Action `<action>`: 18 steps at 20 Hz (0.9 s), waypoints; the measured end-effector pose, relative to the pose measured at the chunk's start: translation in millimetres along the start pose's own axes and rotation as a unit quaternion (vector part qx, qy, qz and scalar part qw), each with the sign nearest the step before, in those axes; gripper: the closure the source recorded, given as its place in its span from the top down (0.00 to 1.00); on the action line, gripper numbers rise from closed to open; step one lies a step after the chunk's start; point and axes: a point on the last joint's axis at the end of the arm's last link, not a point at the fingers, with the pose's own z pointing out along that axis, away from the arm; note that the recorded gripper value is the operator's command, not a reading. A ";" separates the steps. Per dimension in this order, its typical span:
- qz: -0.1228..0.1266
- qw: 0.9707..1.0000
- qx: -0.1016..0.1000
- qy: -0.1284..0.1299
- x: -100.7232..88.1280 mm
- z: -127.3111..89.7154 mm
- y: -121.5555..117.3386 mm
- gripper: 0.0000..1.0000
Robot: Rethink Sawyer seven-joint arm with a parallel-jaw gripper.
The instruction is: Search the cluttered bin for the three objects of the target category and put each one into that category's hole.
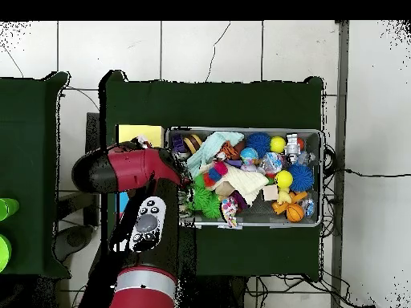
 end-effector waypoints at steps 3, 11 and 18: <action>0.005 1.000 -0.003 0.000 0.1 -3.3 -0.7 1.00; 0.024 1.000 -0.016 0.011 -2.6 -23.0 -5.5 1.00; 0.058 0.998 -0.032 0.021 -25.1 -73.4 -35.5 1.00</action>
